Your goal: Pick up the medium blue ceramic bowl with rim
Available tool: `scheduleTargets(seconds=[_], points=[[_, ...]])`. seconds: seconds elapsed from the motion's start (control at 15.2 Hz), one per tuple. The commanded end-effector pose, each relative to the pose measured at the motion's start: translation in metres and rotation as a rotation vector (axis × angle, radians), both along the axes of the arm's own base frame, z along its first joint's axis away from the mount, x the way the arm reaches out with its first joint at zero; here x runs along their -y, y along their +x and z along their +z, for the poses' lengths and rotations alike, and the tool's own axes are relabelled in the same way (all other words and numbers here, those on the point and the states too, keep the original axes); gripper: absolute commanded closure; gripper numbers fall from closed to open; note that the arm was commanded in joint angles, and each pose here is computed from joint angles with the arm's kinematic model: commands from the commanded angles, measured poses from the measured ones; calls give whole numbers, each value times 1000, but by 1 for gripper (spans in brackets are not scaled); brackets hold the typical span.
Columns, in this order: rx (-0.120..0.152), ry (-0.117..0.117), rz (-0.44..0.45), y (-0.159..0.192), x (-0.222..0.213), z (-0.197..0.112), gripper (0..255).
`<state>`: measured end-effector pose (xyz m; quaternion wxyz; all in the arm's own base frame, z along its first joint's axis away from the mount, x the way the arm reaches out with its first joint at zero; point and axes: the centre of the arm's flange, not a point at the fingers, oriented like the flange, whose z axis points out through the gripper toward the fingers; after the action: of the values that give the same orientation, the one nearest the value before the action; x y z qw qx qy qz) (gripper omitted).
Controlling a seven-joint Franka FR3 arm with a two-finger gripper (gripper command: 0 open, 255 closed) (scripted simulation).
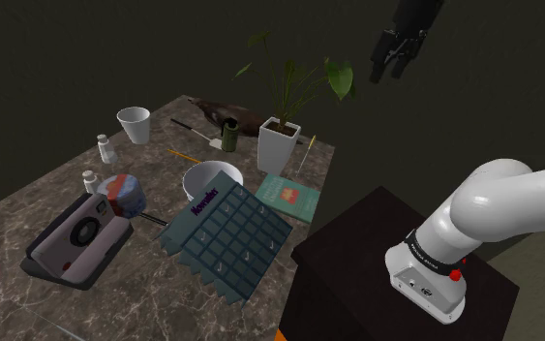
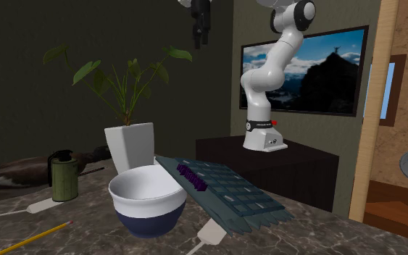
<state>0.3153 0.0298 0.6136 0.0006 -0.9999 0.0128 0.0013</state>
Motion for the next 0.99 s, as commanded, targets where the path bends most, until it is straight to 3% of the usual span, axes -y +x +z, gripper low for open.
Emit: scheduleTargets(seconds=[0.0,0.92], points=[[0,0,0,0,0,0,0],[28,80,74,94,-54,-142,0]])
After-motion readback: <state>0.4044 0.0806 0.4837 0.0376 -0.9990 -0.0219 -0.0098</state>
